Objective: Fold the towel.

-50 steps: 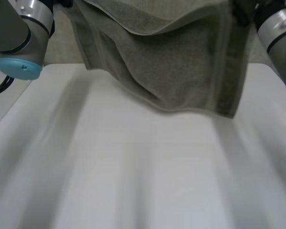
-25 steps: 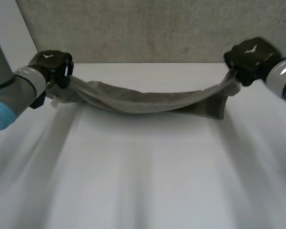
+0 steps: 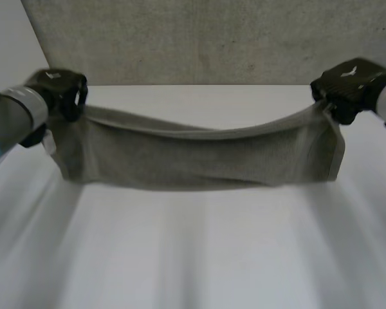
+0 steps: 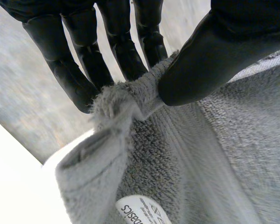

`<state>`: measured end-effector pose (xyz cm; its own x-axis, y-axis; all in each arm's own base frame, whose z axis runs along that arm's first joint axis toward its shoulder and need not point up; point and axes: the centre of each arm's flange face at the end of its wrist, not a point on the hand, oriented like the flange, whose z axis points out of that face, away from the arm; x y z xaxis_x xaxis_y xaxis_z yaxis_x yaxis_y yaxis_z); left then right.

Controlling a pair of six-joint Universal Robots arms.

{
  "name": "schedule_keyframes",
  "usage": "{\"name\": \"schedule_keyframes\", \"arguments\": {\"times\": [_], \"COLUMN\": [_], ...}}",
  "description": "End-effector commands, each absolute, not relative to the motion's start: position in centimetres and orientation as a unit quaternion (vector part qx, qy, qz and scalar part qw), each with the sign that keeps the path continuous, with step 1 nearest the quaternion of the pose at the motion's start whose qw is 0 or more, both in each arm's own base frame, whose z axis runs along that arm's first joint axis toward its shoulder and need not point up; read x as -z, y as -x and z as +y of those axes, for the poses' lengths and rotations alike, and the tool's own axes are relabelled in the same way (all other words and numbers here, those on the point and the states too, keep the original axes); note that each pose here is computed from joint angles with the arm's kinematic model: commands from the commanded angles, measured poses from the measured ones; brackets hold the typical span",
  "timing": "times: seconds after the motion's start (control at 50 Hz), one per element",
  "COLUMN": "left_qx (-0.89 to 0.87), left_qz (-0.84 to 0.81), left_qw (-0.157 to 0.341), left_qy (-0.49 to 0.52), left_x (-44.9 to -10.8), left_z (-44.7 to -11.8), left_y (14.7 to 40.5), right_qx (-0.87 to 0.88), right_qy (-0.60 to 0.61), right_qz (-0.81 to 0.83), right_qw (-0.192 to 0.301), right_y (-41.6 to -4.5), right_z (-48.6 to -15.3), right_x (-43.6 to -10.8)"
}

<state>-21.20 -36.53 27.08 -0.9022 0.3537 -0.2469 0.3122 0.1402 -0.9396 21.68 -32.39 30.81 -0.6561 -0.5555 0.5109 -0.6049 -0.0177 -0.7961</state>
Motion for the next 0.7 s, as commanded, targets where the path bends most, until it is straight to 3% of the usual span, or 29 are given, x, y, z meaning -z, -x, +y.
{"name": "schedule_keyframes", "arguments": {"times": [0.02,0.08,0.16,0.18,0.2,0.24,0.3,0.34,0.48,0.52,0.58,0.62,0.7], "left_qx": [-0.592,-0.625,-0.723,-0.763,-0.763,-0.827,-0.84,-0.849,-0.809,-0.769,-0.744,-0.694,-0.644], "left_qz": [-0.75,-0.723,-0.649,-0.615,-0.615,-0.552,-0.535,-0.52,-0.574,-0.625,-0.654,-0.706,-0.753], "left_qw": [-0.048,-0.078,-0.091,-0.075,-0.074,-0.007,0.026,0.066,0.073,0.074,0.073,0.066,0.058], "left_qy": [0.291,0.283,0.217,0.184,0.184,0.108,0.084,0.065,0.103,0.112,0.117,0.123,0.126], "left_x": [-23.8,-25.4,-32.1,-34.6,-34.7,-39.3,-40.5,-42.0,-39.6,-36.8,-35.1,-31.8,-28.2], "left_z": [-39.2,-40.7,-42.2,-42.3,-42.3,-42.0,-41.9,-41.3,-41.1,-41.3,-41.4,-41.5,-41.4], "left_y": [23.3,24.2,24.5,24.6,24.6,24.5,24.2,24.1,24.8,24.9,24.9,24.5,23.8], "right_qx": [-0.566,-0.591,-0.699,-0.746,-0.746,-0.809,-0.827,-0.842,-0.802,-0.765,-0.745,-0.698,-0.644], "right_qy": [-0.424,-0.417,-0.384,-0.358,-0.358,-0.296,-0.274,-0.261,-0.303,-0.342,-0.363,-0.406,-0.445], "right_qz": [-0.706,-0.686,-0.592,-0.549,-0.548,-0.497,-0.48,-0.463,-0.509,-0.543,-0.559,-0.59,-0.622], "right_qw": [0.05,0.079,0.118,0.121,0.121,0.109,0.105,0.097,0.076,0.053,0.039,0.018,0.011], "right_y": [-23.7,-24.3,-25.9,-26.7,-26.7,-27.4,-27.1,-26.3,-26.6,-27.0,-27.2,-27.4,-27.4], "right_z": [-35.5,-37.2,-39.0,-39.4,-39.4,-39.9,-39.8,-37.6,-37.4,-37.0,-36.8,-36.4,-35.8], "right_x": [-27.7,-28.5,-33.9,-35.9,-35.9,-38.1,-39.2,-42.2,-38.8,-36.2,-34.9,-31.8,-28.6]}}
